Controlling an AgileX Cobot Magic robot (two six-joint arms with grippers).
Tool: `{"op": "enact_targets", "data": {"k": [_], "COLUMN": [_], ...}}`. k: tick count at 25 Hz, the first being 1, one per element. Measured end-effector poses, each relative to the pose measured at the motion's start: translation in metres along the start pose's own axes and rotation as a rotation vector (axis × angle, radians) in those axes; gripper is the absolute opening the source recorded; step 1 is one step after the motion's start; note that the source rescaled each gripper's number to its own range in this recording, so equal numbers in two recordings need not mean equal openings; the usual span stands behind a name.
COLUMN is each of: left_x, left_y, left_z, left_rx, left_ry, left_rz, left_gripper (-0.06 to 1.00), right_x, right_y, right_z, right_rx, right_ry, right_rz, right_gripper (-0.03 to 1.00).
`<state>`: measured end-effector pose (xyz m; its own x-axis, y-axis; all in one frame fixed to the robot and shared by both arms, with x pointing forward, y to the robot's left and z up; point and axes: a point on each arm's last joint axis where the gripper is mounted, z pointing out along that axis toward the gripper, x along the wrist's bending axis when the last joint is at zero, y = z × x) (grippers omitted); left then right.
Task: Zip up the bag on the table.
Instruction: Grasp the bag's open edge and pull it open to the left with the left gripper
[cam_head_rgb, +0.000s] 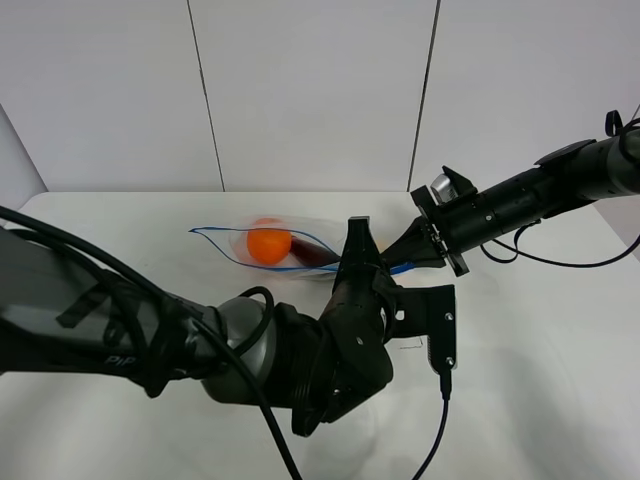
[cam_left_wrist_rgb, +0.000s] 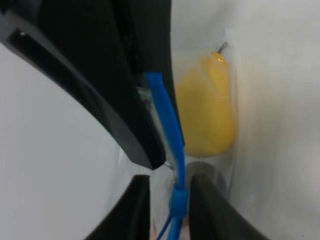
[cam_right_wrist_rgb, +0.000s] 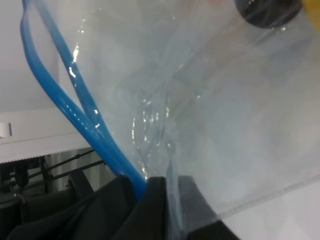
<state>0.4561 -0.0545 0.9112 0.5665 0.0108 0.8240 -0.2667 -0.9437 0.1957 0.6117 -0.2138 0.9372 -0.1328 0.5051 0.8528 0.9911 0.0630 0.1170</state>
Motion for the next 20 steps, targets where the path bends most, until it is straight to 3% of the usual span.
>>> {"op": "enact_targets", "data": {"k": [20], "left_x": [-0.0009], "left_y": [0.0025], "left_z": [-0.0029], "left_rx": [0.006], "left_ry": [0.018], "left_rz": [0.007], "left_gripper": [0.13], "right_x": [0.0], "right_y": [0.0], "right_z": [0.0], "right_rx": [-0.001], "right_ry": [0.001], "right_rz": [0.0], "right_gripper": [0.0]}}
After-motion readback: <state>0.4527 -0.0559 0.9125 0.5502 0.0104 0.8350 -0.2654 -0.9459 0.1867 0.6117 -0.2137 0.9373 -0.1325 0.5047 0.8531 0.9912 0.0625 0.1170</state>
